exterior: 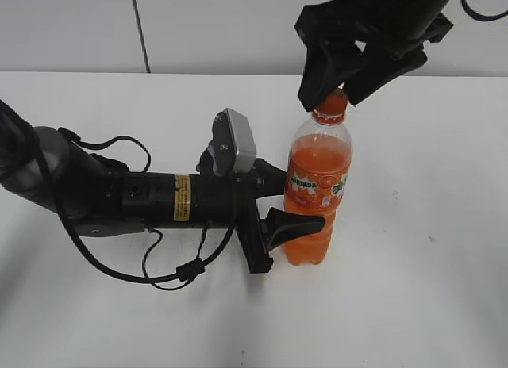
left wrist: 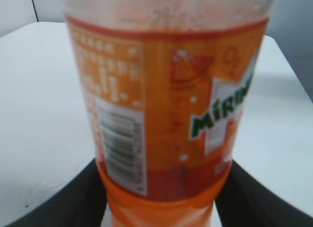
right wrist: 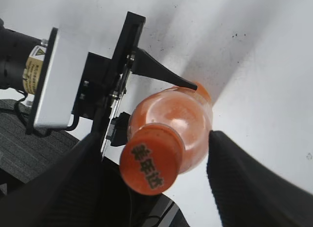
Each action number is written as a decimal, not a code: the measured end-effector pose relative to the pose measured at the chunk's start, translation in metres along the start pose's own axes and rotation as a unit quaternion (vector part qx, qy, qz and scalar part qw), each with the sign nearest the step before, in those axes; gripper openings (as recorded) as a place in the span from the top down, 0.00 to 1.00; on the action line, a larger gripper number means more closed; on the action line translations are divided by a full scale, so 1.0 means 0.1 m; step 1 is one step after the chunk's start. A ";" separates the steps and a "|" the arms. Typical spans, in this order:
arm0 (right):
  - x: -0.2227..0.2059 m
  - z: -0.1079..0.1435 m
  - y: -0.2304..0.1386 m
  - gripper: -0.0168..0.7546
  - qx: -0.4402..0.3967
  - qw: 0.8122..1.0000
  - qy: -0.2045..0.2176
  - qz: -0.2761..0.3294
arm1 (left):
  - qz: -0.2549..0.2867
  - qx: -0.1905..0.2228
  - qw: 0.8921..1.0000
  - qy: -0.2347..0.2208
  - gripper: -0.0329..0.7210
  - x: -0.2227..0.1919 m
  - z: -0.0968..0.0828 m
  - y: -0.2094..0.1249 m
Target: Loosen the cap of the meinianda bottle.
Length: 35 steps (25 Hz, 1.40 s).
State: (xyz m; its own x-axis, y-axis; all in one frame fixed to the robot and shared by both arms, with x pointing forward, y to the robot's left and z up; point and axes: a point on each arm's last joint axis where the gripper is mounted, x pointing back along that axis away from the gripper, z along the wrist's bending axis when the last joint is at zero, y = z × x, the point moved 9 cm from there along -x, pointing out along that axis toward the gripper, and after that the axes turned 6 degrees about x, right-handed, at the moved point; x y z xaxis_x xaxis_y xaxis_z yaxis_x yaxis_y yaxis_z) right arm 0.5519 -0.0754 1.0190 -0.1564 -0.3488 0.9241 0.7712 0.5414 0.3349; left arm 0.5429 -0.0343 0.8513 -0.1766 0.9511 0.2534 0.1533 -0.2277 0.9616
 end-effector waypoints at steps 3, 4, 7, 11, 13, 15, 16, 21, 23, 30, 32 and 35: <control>0.00 0.00 0.00 0.54 0.000 1.000 -0.001 0.001 | 0.000 0.000 1.000 0.000 0.42 0.00 0.00 0.00; 0.00 0.00 0.00 0.63 0.001 1.000 0.000 0.000 | 0.000 0.000 1.000 0.000 0.42 0.00 0.00 0.00; 0.00 0.00 0.00 0.62 0.024 1.000 0.000 0.000 | 0.000 0.000 1.000 0.000 0.42 0.00 0.00 0.00; 0.00 0.01 0.00 0.62 0.166 0.986 0.004 -0.001 | 0.000 0.000 1.000 0.000 0.42 0.00 0.00 0.00; 0.00 0.02 0.00 0.62 0.283 0.959 0.004 -0.002 | 0.000 0.000 1.000 0.000 0.42 0.00 0.00 0.00; 0.01 0.02 0.00 0.62 0.410 0.912 0.004 -0.003 | 0.000 0.000 1.000 0.000 0.42 0.00 0.00 0.00; 0.01 0.02 0.00 0.62 0.460 0.888 0.004 -0.003 | 0.000 0.000 1.000 0.000 0.42 0.00 0.00 0.00; 0.01 0.03 -0.01 0.62 0.544 0.839 0.007 -0.002 | 0.001 -0.001 1.000 0.000 0.42 0.00 0.00 0.00; 0.01 0.03 -0.01 0.62 0.545 0.839 0.007 -0.002 | 0.001 -0.001 1.000 0.000 0.42 0.00 0.00 0.00; 0.12 0.10 0.01 0.18 0.525 0.850 0.005 -0.024 | 0.000 -0.001 1.000 -0.002 0.42 0.00 0.00 0.00; 0.20 0.12 0.02 0.24 0.509 0.860 0.002 -0.033 | 0.000 -0.002 1.000 -0.002 0.42 0.00 0.00 0.00; 0.29 0.14 0.01 0.35 0.421 0.906 -0.001 -0.042 | 0.000 -0.002 1.000 -0.002 0.42 0.00 0.00 0.00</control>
State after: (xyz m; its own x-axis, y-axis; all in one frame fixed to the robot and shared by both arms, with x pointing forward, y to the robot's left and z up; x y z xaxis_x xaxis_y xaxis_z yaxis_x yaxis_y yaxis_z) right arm 0.5397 -0.0743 1.0489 -0.1952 -0.4146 0.8888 0.0134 0.9050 0.4251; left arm 0.5425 -0.0341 0.8512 -0.1735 0.9516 0.2536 0.1503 -0.2289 0.9618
